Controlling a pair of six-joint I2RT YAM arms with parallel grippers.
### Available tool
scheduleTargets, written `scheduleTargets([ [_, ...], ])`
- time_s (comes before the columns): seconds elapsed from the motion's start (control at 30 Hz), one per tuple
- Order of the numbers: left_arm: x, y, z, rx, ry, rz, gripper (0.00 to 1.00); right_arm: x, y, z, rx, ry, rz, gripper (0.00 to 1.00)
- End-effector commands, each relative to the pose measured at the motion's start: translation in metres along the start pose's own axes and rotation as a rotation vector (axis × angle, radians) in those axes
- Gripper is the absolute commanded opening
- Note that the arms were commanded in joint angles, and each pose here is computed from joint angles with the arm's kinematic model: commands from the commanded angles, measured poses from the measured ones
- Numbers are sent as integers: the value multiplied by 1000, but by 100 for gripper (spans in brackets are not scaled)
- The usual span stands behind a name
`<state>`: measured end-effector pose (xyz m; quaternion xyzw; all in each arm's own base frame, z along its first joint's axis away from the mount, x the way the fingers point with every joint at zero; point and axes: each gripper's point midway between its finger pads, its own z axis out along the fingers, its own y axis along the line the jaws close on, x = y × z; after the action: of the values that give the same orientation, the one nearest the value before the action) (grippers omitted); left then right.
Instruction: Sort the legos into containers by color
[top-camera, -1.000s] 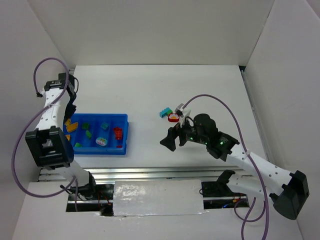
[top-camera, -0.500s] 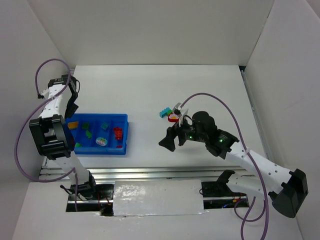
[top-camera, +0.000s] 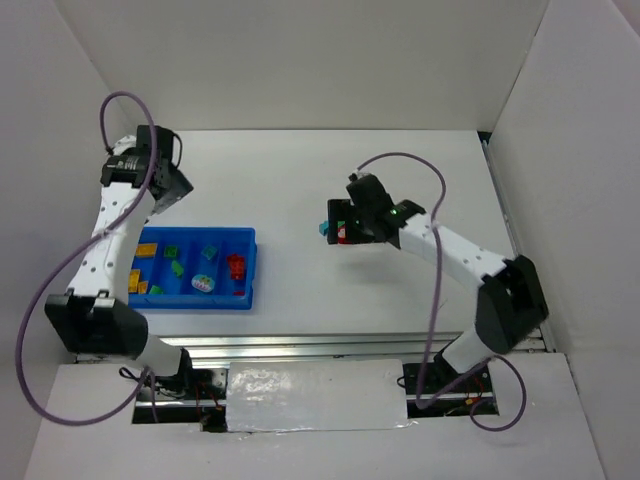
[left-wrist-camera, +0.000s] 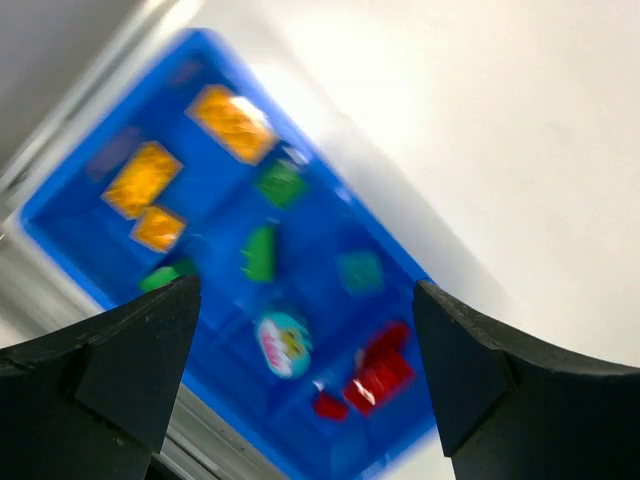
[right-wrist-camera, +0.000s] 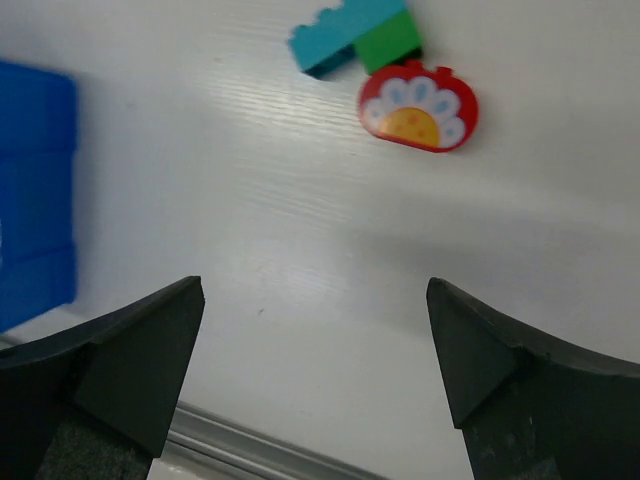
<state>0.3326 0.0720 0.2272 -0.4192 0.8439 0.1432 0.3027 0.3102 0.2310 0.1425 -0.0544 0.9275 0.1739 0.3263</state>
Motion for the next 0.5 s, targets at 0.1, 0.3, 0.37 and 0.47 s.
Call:
scheduleTargets([
  [0.1, 49, -39, -83, 444, 20, 234, 100, -6, -45, 45, 305, 143, 29, 100],
  [0.3, 85, -28, -107, 593, 91, 272, 100, -13, -71, 75, 376, 145, 38, 100],
  [0.37, 87, -26, -112, 615, 96, 282, 99, -16, -71, 82, 376, 145, 29, 100],
  [0.47, 87, -28, -117, 639, 106, 300, 99, -8, -71, 98, 355, 185, 7, 98],
])
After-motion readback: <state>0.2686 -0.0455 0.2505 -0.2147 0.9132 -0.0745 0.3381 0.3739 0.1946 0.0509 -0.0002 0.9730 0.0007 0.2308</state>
